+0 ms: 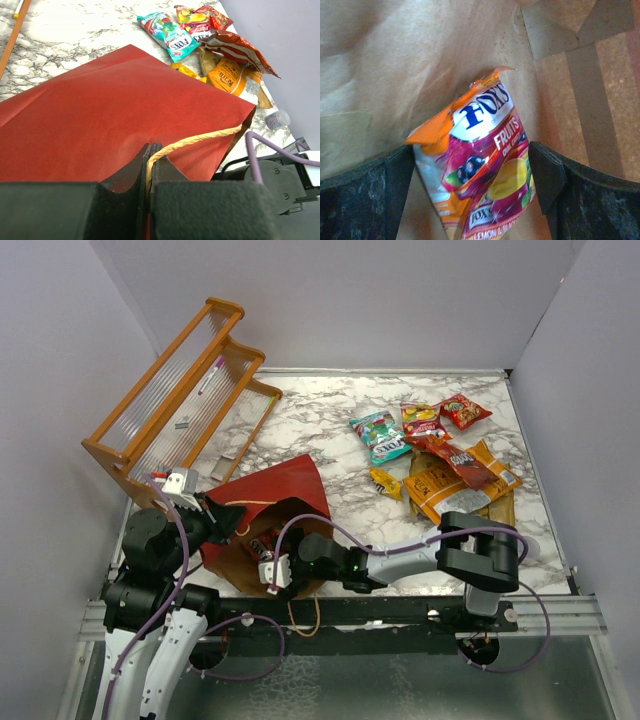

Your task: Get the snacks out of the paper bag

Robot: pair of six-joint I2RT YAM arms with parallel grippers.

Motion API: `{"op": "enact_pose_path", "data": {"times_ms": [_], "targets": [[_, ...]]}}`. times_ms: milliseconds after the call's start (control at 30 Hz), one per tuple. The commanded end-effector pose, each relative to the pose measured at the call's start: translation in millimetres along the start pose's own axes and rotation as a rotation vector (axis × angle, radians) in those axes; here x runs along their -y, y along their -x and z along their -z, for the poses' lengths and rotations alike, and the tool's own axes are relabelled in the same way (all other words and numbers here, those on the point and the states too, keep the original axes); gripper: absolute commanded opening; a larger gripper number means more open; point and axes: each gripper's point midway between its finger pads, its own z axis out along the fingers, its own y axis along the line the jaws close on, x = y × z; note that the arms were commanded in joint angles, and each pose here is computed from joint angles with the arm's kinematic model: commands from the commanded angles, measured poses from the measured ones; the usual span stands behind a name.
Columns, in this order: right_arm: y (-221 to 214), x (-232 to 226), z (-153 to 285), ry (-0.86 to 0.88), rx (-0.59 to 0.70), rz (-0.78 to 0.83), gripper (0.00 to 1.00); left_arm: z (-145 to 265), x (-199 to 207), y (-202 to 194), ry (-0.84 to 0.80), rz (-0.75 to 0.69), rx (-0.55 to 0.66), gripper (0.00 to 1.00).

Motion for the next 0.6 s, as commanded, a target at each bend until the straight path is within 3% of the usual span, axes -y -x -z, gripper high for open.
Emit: {"op": "enact_pose_path", "data": {"times_ms": [0, 200, 333, 433, 567], "targets": [[6, 8, -20, -0.042, 0.013, 0.034, 0.91, 2, -3, 5, 0.023, -0.004, 0.022, 0.00], [7, 14, -22, -0.088, 0.019, -0.024, 0.49, 2, -2, 5, 0.021, -0.003, 0.021, 0.00], [17, 21, -10, -0.111, 0.056, -0.055, 0.28, 2, -2, 6, 0.021, -0.004, 0.023, 0.00], [25, 26, 1, -0.116, 0.076, -0.078, 0.18, 2, -3, 6, 0.023, -0.003, 0.021, 0.00], [39, 34, 19, -0.128, 0.116, -0.111, 0.12, 2, -2, 6, 0.022, -0.004, 0.024, 0.00]]}}
